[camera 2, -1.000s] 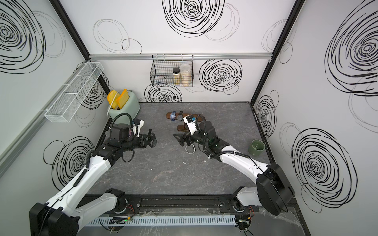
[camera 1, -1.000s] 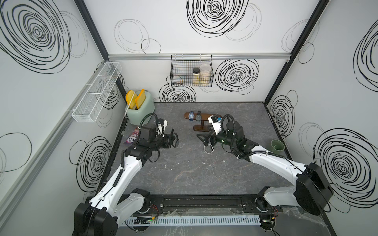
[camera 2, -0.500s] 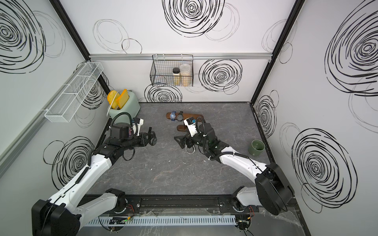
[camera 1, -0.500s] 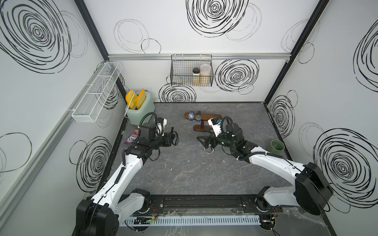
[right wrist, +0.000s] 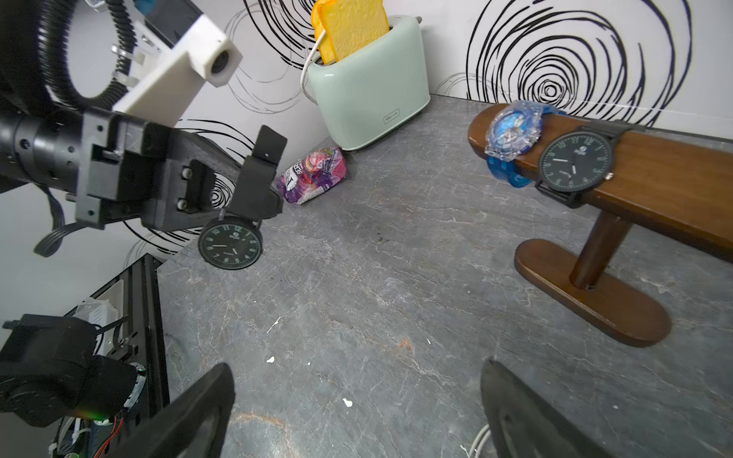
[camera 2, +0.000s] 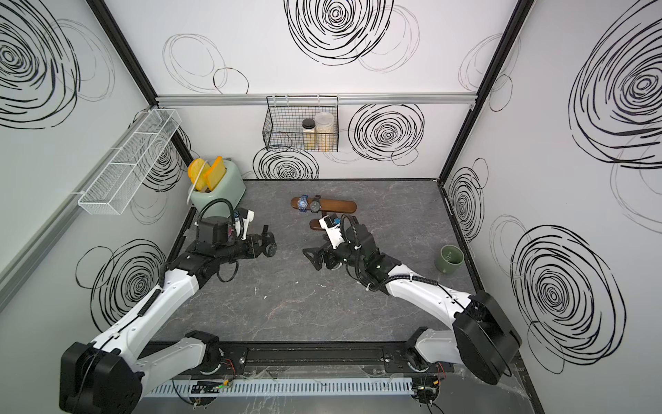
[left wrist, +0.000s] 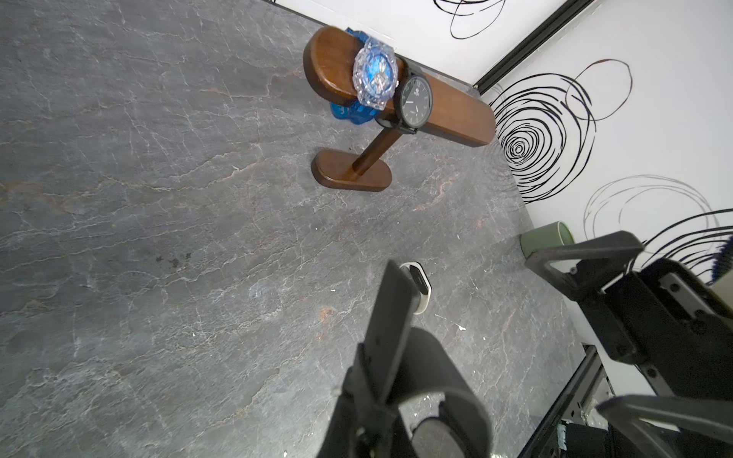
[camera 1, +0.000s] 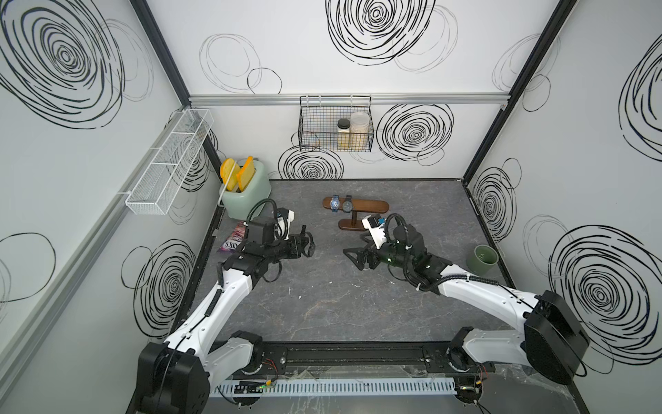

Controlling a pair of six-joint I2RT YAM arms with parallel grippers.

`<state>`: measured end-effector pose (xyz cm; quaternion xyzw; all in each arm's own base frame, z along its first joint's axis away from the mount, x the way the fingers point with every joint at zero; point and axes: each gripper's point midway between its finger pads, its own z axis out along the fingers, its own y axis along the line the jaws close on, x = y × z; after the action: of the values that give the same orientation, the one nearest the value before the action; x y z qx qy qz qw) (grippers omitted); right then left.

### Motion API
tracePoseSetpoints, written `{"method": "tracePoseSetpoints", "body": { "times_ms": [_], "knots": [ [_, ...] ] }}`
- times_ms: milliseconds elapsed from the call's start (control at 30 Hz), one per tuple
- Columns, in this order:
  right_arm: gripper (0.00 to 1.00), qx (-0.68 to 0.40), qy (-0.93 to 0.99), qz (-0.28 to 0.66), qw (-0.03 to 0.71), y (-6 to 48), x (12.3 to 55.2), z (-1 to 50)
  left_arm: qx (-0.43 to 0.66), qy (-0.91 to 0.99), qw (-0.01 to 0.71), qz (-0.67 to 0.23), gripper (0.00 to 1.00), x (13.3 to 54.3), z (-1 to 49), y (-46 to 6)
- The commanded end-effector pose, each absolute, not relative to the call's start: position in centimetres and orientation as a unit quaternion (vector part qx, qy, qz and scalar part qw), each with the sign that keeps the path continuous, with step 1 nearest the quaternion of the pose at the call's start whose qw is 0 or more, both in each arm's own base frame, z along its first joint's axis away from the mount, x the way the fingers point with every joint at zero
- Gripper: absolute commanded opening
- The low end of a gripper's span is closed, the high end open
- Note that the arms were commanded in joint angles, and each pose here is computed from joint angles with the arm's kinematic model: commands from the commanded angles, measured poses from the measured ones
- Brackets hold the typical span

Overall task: Place watch on stand
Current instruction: Pick up the watch at the center of the board.

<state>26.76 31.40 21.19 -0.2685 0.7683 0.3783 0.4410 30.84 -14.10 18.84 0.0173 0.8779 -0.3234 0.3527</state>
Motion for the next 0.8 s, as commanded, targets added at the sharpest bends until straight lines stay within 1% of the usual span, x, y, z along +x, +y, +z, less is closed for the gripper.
{"method": "tracePoseSetpoints", "body": {
  "times_ms": [0,267,500,767],
  "knots": [
    [0.98,-0.26,0.769,0.377,0.447,31.2,26.4,22.0,0.033,0.866,0.377,-0.327,0.0,31.0,19.5,-13.9],
    [0.98,-0.236,0.777,0.366,0.455,30.8,25.4,22.0,0.039,0.859,0.376,-0.345,0.0,30.8,19.1,-13.8],
    [0.98,-0.235,0.772,0.354,0.473,32.2,23.7,22.9,0.02,0.843,0.378,-0.383,0.0,31.1,19.6,-12.7],
    [0.98,-0.219,0.771,0.351,0.485,31.8,23.4,23.5,0.008,0.838,0.379,-0.393,0.0,31.5,19.7,-12.1]
  ]
}}
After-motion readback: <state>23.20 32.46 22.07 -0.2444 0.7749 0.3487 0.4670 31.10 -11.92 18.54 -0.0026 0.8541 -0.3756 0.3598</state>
